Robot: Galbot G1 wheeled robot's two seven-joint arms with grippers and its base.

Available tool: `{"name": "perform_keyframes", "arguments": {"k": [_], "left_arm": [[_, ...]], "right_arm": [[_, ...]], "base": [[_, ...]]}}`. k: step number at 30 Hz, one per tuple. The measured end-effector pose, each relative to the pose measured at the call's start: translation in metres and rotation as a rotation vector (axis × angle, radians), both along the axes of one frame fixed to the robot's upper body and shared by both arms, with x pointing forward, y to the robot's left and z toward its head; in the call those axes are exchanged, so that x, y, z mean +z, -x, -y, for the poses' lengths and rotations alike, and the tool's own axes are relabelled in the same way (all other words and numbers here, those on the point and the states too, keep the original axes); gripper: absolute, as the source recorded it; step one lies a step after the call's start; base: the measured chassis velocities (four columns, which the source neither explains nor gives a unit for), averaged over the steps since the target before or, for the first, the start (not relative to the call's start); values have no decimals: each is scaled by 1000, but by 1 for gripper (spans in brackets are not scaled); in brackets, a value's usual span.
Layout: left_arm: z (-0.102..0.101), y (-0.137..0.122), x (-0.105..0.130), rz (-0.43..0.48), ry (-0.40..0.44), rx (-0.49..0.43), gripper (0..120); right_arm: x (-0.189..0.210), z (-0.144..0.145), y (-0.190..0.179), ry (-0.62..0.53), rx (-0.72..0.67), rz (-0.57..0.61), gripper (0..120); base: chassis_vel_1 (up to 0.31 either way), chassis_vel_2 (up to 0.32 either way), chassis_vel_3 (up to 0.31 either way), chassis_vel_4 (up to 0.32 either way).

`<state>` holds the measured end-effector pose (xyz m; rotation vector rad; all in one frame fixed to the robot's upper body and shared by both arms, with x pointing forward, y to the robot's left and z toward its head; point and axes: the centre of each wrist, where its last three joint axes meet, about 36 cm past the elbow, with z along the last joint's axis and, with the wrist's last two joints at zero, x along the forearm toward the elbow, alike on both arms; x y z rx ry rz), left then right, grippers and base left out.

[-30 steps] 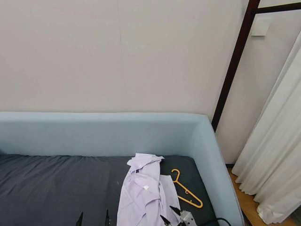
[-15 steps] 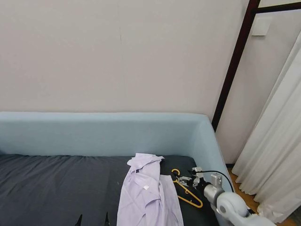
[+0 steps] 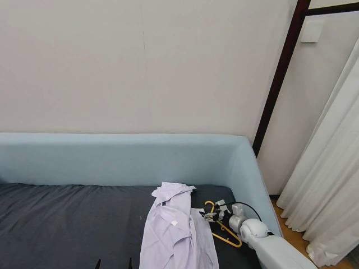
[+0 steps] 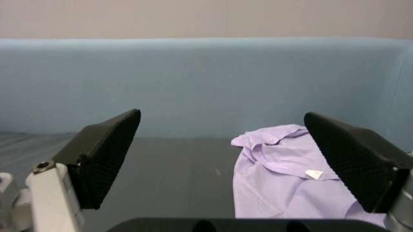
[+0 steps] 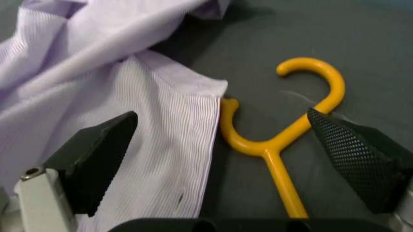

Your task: Pick up the clothes from the sofa and hang them on the clothes hanger.

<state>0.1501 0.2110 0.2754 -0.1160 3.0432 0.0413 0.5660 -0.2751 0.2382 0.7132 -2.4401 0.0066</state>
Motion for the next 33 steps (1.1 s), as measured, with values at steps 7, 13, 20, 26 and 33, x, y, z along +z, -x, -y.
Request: {"name": "perform_keyframes", "arguments": {"k": [7, 13, 20, 26, 33], "left_arm": [[-1, 0, -7, -16, -5, 26, 100], [-3, -1, -7, -22, -10, 37, 100], [-6, -1, -3, -15, -10, 48, 100], [-6, -1, -3, -5, -12, 47, 100], [-6, -2, -4, 1, -10, 49, 100]], "right_arm": [[-8, -12, -4, 3, -10, -1, 88], [-19, -14, -8, 20, -3, -22, 65], [-17, -30, -13, -2, 23, -2, 42], [-12, -35, -17, 2, 53, 25, 19], [-12, -34, -16, 9, 74, 38, 0]], "base": [[0, 0, 0, 0], [0, 0, 0, 0], [0, 0, 0, 0], [0, 0, 0, 0], [0, 0, 0, 0]]}}
